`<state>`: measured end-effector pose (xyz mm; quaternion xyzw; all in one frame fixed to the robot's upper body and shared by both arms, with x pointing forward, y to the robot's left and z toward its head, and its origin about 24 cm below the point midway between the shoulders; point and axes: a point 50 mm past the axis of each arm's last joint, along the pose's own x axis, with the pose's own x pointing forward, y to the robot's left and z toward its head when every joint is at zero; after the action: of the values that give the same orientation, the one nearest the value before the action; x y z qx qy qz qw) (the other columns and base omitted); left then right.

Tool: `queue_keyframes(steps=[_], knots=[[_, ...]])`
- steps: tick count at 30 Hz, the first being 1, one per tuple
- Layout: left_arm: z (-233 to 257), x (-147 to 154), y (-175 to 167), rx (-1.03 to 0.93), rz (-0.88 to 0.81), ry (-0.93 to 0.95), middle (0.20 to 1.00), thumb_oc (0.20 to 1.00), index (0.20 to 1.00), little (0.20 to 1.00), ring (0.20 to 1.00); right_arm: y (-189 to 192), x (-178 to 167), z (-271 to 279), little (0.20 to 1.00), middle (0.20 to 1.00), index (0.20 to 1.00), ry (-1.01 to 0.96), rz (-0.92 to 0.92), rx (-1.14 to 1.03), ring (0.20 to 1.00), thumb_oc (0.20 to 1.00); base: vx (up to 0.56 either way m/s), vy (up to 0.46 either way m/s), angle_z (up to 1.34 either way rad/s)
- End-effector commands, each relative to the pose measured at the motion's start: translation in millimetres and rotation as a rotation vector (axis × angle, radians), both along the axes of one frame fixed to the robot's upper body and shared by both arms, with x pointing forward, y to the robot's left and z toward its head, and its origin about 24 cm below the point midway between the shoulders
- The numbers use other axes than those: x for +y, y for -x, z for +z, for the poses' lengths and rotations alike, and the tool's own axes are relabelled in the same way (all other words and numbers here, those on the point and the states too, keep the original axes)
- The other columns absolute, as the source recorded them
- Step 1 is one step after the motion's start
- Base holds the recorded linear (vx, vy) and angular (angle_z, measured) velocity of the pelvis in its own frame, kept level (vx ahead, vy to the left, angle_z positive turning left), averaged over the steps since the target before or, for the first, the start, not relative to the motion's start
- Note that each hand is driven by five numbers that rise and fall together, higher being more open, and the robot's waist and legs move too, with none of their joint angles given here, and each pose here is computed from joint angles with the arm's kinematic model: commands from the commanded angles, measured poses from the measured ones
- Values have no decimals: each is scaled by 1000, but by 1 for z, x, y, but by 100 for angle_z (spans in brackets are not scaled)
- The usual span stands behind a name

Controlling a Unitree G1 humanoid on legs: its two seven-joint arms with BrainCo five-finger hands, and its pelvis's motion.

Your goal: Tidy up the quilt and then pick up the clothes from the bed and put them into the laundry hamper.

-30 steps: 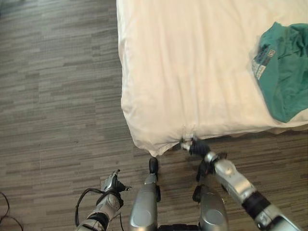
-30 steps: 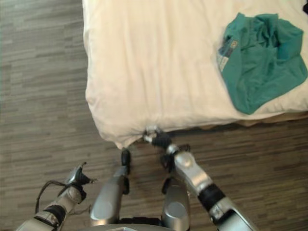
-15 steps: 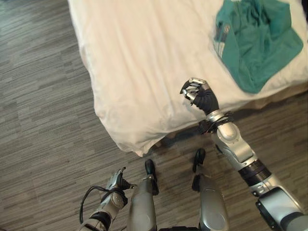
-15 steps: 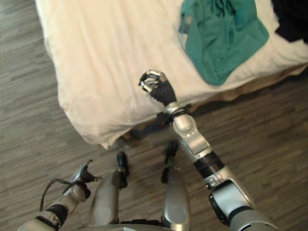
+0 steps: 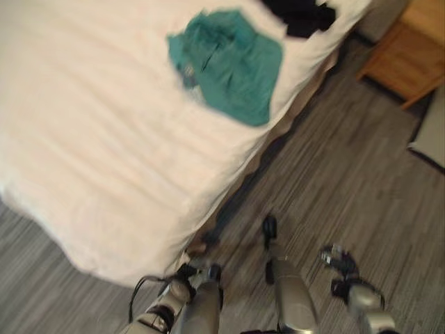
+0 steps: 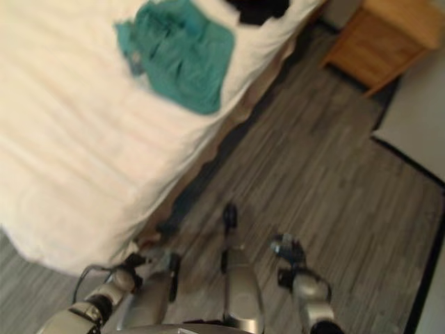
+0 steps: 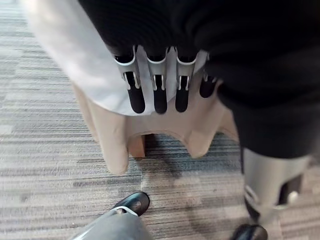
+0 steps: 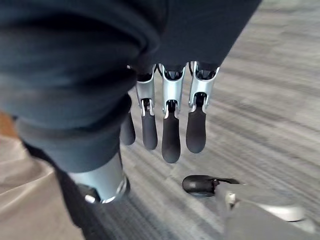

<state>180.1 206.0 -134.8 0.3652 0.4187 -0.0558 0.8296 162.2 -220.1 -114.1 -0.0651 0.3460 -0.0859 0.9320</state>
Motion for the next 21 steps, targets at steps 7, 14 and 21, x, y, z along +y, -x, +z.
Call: queue_keyframes(steps=[7, 14, 21], knots=[[-9, -1, 21, 86, -118, -41, 1000, 1000, 1000, 1000, 1000, 33, -26, -31, 1000, 1000, 1000, 259, 173, 383, 1000, 1000, -109, -176, -103], [-3, -18, 4, 8, -142, 4, 1000, 1000, 1000, 1000, 1000, 50, -22, -39, 1000, 1000, 1000, 241, 203, 460, 1000, 1000, -27, -245, -78], [-1, -28, -4, -8, -133, 29, 1000, 1000, 1000, 1000, 1000, 57, -34, -38, 1000, 1000, 1000, 271, 161, 503, 1000, 1000, -45, -57, -61]])
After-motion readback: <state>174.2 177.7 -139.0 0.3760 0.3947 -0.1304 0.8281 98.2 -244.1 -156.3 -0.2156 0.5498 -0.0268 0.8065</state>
